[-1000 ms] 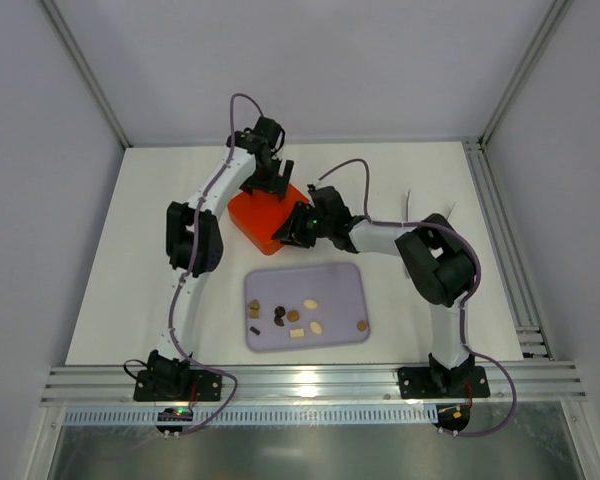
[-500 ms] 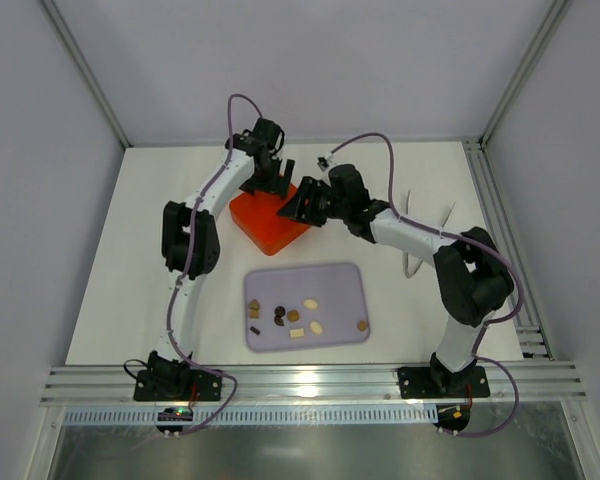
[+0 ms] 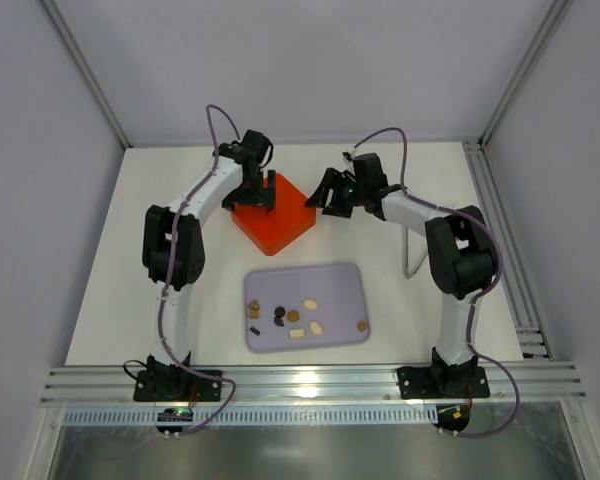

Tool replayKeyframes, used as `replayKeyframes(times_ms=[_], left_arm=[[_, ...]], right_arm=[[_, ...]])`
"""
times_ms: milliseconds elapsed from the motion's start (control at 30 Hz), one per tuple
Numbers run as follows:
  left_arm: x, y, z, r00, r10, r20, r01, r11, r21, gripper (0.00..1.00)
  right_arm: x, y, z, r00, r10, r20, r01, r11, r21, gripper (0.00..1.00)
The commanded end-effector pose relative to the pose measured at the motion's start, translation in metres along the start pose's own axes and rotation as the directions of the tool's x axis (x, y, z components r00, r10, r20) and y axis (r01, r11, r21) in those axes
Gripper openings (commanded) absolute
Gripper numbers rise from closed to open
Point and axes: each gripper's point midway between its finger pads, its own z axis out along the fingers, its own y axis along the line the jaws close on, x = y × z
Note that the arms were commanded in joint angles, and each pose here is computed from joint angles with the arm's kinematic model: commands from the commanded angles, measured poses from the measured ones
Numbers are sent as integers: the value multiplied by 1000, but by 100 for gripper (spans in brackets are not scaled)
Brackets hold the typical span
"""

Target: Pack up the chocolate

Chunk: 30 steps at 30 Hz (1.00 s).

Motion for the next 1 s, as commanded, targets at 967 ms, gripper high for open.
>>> replayKeyframes(times_ms=[967], left_arm=[[80, 3, 46, 977, -12, -211, -1, 998, -61, 86]], right_arm=[[41, -48, 50, 983, 76, -167, -79, 997, -6, 52]])
